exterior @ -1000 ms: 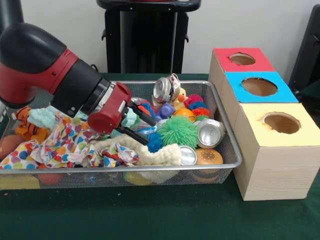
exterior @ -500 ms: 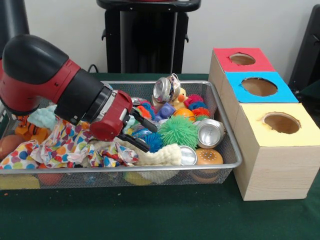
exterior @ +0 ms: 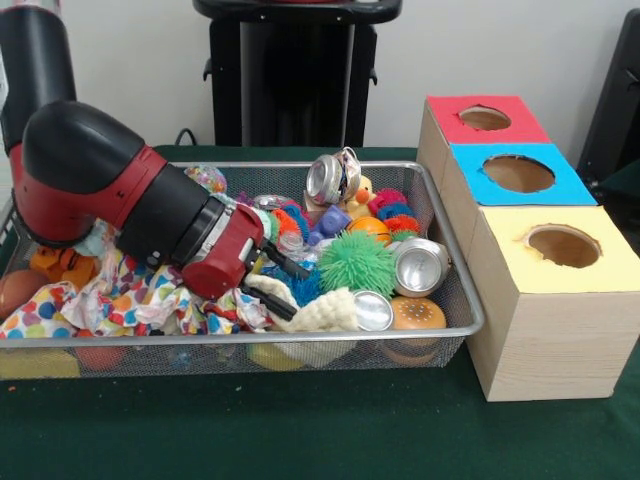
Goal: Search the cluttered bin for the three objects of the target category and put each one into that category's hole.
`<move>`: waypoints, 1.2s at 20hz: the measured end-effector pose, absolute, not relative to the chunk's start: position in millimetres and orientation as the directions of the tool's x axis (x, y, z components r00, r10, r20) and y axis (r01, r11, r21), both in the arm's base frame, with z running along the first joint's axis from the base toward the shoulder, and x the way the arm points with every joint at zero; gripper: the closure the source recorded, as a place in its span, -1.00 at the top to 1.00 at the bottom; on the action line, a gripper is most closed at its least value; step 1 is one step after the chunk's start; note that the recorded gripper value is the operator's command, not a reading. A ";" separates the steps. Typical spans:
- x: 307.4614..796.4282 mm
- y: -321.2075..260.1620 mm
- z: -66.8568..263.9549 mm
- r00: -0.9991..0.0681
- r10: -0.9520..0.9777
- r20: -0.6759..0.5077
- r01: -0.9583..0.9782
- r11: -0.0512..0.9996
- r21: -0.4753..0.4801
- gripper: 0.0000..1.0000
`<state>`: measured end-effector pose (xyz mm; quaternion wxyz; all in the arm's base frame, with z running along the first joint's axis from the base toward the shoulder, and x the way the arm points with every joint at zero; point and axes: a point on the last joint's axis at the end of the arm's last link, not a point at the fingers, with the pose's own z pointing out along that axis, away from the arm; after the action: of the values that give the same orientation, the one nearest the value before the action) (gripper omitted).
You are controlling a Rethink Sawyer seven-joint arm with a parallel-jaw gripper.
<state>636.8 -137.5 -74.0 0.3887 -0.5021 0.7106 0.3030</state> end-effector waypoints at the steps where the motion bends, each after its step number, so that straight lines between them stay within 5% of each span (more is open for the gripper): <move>1: 637.1 -138.4 -73.7 -0.186 -0.479 -0.858 -0.949 0.313 0.032 1.00; 24: 642.1 -113.6 -47.5 -0.106 -0.568 -0.816 -0.979 0.204 -0.015 1.00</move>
<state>642.1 -113.6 -47.5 0.3604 -0.5630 0.6871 0.2847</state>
